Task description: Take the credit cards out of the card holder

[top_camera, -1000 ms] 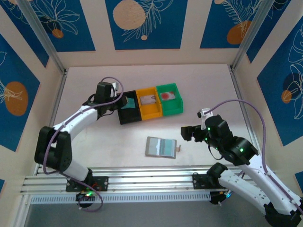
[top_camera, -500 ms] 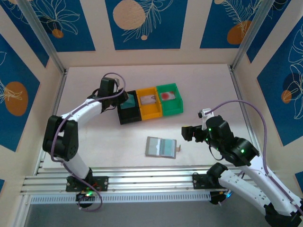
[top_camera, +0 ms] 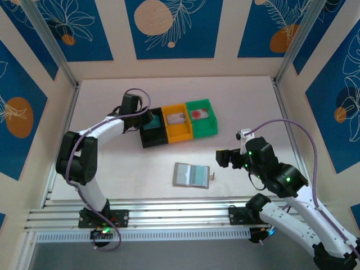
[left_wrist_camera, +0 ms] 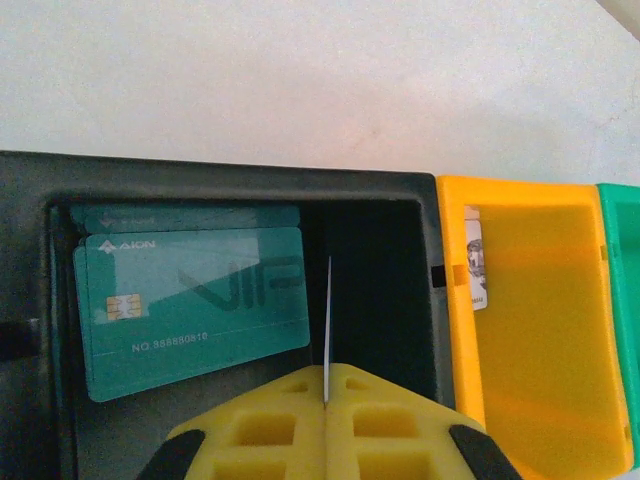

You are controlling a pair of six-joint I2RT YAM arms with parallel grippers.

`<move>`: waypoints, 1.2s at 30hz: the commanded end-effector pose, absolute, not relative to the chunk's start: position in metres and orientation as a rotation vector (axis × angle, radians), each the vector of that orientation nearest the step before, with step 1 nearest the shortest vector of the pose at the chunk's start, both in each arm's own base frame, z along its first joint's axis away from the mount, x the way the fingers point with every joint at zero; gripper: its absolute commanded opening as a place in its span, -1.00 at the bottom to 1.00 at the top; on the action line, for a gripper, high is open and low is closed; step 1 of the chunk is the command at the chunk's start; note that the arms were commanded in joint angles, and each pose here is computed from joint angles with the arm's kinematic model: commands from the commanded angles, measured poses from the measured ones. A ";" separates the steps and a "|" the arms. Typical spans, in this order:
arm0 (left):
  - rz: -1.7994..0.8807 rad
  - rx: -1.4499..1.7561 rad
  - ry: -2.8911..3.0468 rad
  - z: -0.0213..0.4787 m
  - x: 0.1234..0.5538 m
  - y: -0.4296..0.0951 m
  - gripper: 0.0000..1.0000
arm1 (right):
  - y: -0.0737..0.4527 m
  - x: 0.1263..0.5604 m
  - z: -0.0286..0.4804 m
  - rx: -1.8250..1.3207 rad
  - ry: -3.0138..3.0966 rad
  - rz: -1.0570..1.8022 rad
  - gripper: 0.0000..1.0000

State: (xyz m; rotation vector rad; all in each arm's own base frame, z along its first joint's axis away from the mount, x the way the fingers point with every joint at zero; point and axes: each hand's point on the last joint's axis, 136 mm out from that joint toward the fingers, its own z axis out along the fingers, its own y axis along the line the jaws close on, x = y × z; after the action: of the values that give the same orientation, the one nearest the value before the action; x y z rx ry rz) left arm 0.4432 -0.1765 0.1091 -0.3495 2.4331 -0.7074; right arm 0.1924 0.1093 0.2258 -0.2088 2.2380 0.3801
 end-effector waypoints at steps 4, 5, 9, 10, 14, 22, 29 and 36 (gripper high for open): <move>-0.706 -0.396 2.402 0.113 0.458 -0.171 -1.00 | 0.111 0.191 0.226 -0.215 2.226 0.407 0.98; -0.703 -0.397 2.401 0.113 0.459 -0.170 -1.00 | 0.112 0.191 0.225 -0.217 2.228 0.409 0.98; -0.688 -0.412 2.398 0.110 0.461 -0.165 -1.00 | 0.111 0.192 0.226 -0.214 2.223 0.409 0.98; -0.689 -0.416 2.399 0.110 0.461 -0.164 -1.00 | 0.111 0.191 0.226 -0.216 2.223 0.408 0.98; -0.703 -0.424 2.408 0.105 0.462 -0.166 -1.00 | 0.111 0.191 0.226 -0.216 2.225 0.411 0.98; -0.753 -0.455 2.400 0.098 0.466 -0.171 -1.00 | 0.112 0.191 0.226 -0.218 2.225 0.416 0.98; -0.753 -0.446 2.414 0.095 0.467 -0.172 -0.89 | 0.112 0.191 0.226 -0.216 2.226 0.419 0.98; -0.722 -0.459 2.430 0.091 0.467 -0.164 -0.68 | 0.112 0.191 0.227 -0.215 2.223 0.424 0.98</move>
State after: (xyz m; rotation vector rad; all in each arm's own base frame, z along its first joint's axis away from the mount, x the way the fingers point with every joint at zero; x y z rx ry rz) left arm 0.4602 -0.1724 0.0902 -0.4361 2.4328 -0.7310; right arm 0.1918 0.1108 0.2276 -0.2073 2.2324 0.4058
